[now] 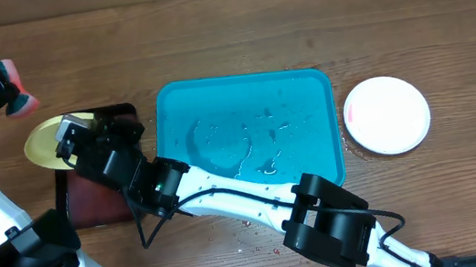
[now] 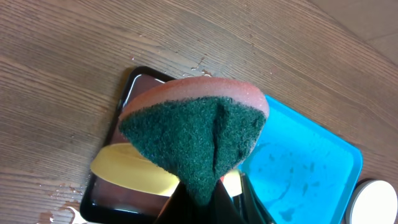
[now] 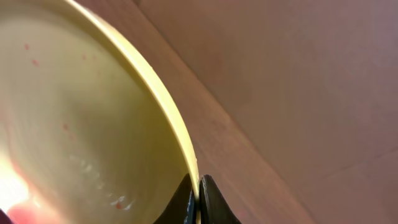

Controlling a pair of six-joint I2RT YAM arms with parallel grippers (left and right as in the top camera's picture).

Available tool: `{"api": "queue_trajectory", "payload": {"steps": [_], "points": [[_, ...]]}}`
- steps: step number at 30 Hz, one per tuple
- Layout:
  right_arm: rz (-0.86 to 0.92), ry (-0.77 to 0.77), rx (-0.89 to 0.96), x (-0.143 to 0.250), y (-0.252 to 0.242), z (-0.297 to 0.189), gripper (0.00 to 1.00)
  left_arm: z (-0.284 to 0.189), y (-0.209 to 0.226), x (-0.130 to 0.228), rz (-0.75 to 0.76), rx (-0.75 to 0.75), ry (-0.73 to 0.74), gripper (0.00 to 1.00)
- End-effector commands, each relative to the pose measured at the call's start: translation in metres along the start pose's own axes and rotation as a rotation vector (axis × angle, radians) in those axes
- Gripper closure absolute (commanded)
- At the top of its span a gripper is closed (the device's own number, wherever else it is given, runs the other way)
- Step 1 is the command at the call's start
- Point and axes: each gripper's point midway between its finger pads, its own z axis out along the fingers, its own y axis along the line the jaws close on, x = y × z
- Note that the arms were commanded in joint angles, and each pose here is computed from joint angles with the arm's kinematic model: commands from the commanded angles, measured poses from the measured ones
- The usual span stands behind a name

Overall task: Clean dirty plates on tray and stack at the side
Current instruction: 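Lift and tilt the yellow plate with right gripper to drain, then carry the yellow plate right and lower it onto the white plates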

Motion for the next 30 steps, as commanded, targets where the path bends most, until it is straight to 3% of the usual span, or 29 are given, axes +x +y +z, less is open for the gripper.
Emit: {"api": "queue_trajectory", "payload": {"steps": [1,14,19,27,30], "points": [[-0.013,-0.040,0.048,-0.019,-0.015,-0.002,0.96,-0.019,-0.009,0.000,0.021,0.011,-0.051,0.96],[-0.010,-0.024,0.065,-0.015,-0.018,-0.002,0.96,-0.019,-0.007,-0.001,0.022,0.002,-0.052,0.96],[0.072,0.054,0.075,0.006,-0.019,0.000,0.96,-0.019,-0.007,-0.001,0.022,0.002,-0.052,0.96],[0.182,0.140,0.265,0.037,-0.095,0.016,0.96,-0.019,-0.007,-0.001,0.022,0.002,-0.052,0.96],[0.261,0.153,0.342,0.041,-0.152,0.014,0.96,-0.019,-0.007,-0.001,0.022,0.002,-0.052,0.96]]}}
